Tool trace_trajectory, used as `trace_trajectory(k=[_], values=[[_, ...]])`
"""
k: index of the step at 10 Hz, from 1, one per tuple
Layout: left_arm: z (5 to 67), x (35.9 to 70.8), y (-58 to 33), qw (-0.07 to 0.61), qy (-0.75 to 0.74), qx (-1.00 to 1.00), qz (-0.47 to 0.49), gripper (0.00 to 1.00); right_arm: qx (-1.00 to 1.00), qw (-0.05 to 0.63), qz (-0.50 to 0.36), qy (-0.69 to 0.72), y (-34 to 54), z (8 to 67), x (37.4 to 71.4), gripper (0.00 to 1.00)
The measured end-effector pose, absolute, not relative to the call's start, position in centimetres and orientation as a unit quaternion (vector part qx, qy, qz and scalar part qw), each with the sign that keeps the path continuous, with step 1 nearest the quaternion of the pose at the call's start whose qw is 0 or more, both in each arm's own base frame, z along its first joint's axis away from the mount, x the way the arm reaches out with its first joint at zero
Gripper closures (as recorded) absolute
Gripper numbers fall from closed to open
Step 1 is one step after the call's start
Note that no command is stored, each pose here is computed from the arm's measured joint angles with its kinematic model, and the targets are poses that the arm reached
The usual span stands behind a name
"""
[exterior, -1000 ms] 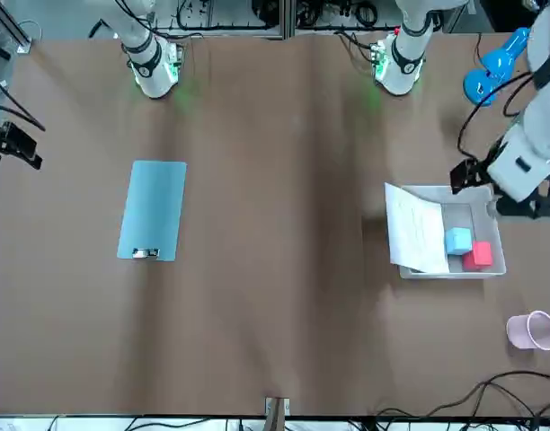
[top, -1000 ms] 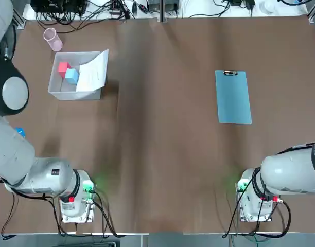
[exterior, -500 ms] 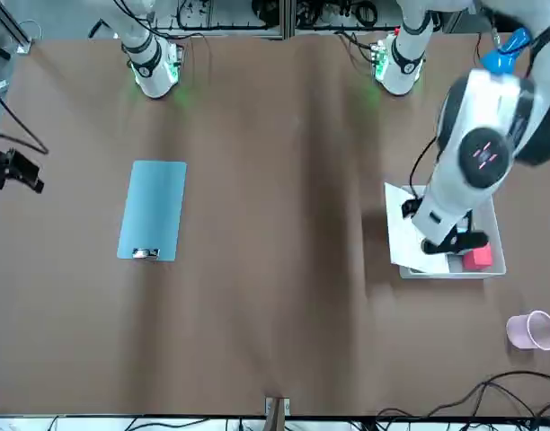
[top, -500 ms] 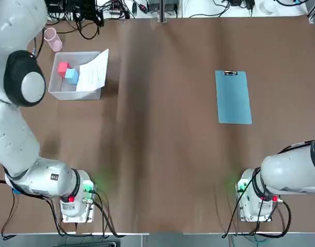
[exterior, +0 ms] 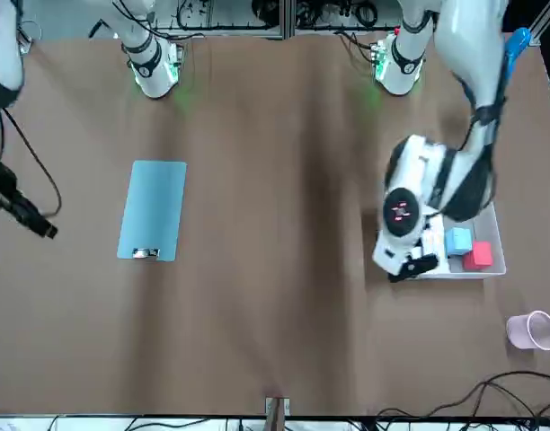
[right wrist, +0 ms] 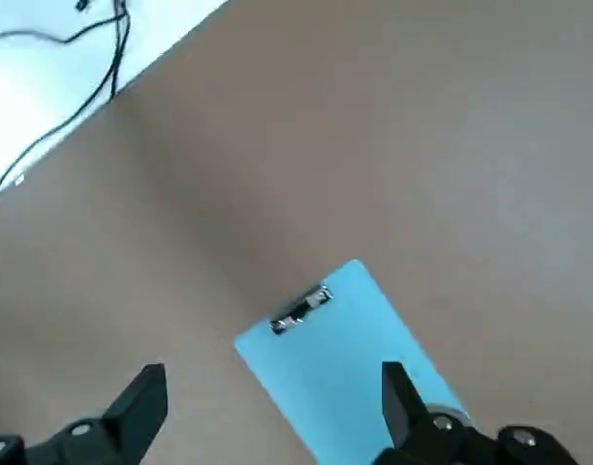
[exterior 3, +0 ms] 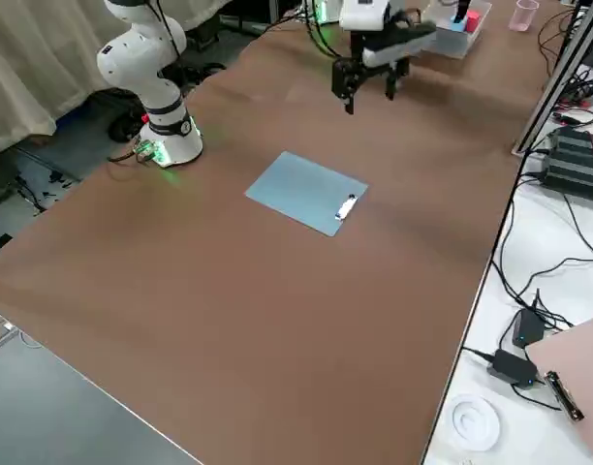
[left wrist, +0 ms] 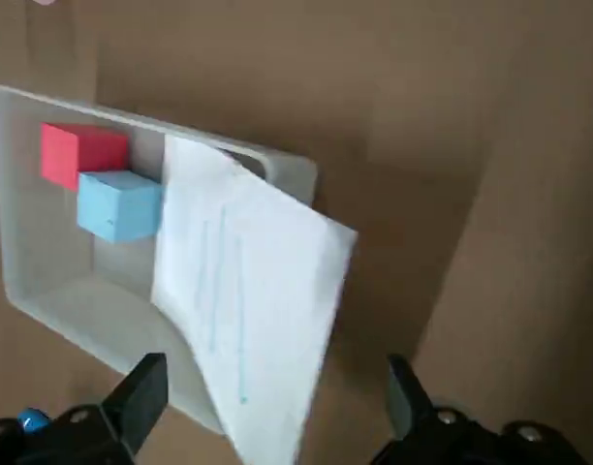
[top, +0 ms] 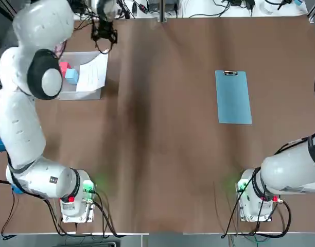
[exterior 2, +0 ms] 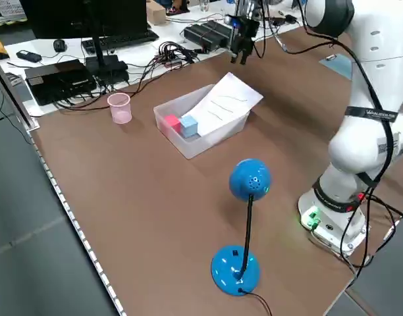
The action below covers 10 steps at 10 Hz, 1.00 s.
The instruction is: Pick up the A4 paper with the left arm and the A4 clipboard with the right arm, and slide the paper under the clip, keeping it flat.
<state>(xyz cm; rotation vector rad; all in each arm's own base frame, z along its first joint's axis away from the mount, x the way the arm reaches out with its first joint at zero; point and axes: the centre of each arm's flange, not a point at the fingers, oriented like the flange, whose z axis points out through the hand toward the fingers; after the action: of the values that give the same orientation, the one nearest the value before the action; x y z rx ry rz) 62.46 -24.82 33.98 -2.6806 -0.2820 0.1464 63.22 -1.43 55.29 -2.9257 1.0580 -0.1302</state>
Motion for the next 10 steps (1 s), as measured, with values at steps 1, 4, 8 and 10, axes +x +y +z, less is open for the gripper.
trace_trajectory(k=[1,4,8,10], values=[[32.3,61.5,-26.9,0.243,-0.085,-0.965,0.047,0.05,-0.932,0.015,-0.040,0.359,-0.9,53.5,63.9,0.02],[27.1,58.3,-28.3,0.331,-0.021,-0.943,0.037,0.08,-0.896,0.013,-0.025,0.443,-0.5,46.4,64.0,0.01],[23.4,56.1,-26.5,0.385,0.015,-0.921,0.049,0.22,-0.834,-0.003,0.008,0.552,0.8,38.8,63.4,0.03],[23.2,56.2,-26.0,0.391,0.015,-0.919,0.048,0.37,-0.816,0.006,-0.002,0.577,1.6,35.3,63.3,0.03]])
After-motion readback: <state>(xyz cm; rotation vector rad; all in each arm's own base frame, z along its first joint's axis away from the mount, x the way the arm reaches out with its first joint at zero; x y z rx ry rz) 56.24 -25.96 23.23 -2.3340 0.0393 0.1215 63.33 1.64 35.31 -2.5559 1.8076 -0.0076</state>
